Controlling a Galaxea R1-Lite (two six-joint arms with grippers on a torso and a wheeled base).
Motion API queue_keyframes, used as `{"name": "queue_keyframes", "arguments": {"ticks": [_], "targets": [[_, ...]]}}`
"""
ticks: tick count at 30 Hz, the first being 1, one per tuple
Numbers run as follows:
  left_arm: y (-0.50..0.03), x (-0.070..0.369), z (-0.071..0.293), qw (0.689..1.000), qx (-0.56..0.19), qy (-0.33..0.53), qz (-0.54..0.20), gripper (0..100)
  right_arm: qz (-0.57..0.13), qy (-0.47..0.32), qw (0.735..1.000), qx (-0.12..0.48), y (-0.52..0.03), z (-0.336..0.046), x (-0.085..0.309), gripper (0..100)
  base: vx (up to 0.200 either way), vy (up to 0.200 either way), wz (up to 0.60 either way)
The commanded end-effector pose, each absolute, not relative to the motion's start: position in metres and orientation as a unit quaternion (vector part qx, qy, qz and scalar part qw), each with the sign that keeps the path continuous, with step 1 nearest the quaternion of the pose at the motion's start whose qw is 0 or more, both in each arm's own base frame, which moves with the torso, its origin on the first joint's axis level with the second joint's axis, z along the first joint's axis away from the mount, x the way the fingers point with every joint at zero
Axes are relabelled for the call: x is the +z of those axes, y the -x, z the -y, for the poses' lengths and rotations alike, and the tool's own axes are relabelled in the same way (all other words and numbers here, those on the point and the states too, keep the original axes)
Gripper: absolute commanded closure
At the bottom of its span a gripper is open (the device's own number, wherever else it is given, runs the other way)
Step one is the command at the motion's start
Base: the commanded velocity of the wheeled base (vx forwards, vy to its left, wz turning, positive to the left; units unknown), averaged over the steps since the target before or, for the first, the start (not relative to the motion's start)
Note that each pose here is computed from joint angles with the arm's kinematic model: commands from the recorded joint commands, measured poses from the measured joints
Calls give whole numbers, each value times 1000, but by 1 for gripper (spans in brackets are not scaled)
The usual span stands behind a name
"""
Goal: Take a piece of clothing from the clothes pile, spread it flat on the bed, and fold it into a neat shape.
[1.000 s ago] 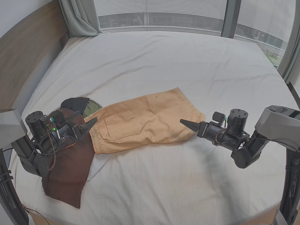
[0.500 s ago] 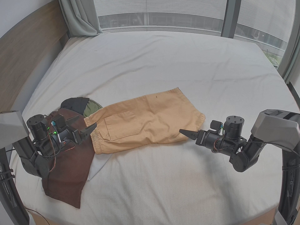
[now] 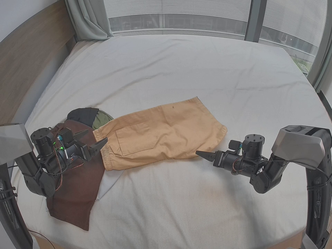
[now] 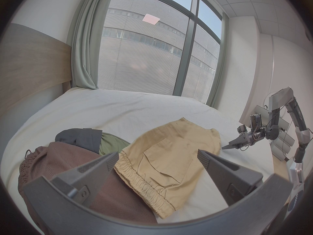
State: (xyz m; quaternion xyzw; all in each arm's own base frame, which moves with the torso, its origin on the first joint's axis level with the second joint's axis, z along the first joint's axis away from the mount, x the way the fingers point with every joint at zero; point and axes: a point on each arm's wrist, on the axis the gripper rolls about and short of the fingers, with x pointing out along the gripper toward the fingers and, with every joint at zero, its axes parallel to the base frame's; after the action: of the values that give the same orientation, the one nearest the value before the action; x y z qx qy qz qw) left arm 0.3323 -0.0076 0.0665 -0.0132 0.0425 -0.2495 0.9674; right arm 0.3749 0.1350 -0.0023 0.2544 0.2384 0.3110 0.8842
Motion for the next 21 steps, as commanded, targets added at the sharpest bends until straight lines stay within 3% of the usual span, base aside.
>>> {"name": "queue_keyframes", "arguments": {"ticks": [1, 5, 11, 17, 21], "targets": [[-332, 65, 8, 967, -249, 15, -45, 0, -249, -254, 881, 311, -379, -141, -18, 0, 0, 0, 0], [-332, 65, 8, 967, -249, 15, -45, 0, -238, -251, 892, 290, -388, -146, -26, 0, 0, 0, 0], [-332, 64, 8, 967, -250, 15, -47, 0, -244, -286, 877, 298, -393, -172, -39, 0, 0, 0, 0], [-333, 63, 8, 967, -249, 15, -47, 0, -207, -295, 890, 278, -409, -187, -45, 0, 0, 0, 0], [-333, 63, 8, 967, -250, 15, -47, 0, -207, -309, 885, 280, -409, -191, -44, 0, 0, 0, 0]]}}
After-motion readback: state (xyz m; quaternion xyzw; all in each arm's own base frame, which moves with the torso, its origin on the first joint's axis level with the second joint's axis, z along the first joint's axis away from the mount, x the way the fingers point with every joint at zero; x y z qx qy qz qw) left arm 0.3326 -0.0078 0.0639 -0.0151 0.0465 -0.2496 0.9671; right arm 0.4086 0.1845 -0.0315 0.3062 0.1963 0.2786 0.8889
